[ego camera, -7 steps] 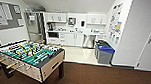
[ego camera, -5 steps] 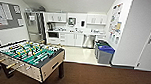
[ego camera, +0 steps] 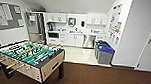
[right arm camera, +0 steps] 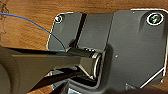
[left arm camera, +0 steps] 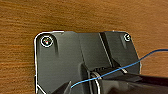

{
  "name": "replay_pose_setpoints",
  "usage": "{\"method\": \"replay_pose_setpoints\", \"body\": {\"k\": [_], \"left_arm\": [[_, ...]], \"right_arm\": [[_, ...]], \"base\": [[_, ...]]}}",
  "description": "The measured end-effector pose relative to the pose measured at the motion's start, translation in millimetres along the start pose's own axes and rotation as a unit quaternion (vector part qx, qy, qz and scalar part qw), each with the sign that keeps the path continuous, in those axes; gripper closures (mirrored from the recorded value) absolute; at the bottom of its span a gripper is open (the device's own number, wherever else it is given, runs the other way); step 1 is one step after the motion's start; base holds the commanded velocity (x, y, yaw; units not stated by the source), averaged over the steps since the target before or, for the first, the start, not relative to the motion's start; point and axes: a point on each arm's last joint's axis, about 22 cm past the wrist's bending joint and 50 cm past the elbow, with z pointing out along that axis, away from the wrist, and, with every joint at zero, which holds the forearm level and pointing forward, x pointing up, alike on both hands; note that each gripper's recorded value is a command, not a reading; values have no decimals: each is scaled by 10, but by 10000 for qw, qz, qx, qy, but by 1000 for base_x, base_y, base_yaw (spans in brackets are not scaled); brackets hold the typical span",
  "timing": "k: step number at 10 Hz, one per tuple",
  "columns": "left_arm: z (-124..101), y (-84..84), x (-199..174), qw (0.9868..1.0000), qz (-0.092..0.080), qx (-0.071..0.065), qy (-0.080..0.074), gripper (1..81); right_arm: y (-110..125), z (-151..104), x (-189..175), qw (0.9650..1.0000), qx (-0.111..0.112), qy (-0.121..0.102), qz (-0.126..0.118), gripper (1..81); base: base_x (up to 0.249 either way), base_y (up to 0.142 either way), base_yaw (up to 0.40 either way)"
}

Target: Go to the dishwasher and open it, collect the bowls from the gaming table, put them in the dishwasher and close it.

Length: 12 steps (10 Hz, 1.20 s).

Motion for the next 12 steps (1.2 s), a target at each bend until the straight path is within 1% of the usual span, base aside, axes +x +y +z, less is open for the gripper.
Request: {"method": "replay_pose_setpoints", "body": {"k": [1,3,5,12], "left_arm": [[0,21,-41,10000,-8,-20,-31,10],[10,19,91,10000,21,-23,57,10],[7,24,34,10000,9,-26,15,10],[11,34,62,10000,23,-37,33,10]], "right_arm": [[10,-1,-54,10000,-16,-36,7,10],[13,10,64,10000,-20,47,-18,10],[-32,27,38,10000,9,29,-9,10],[-26,25,44,10000,6,33,-21,10]], "base": [[77,0,0],[83,0,0],[88,0,0],[104,0,0]]}}
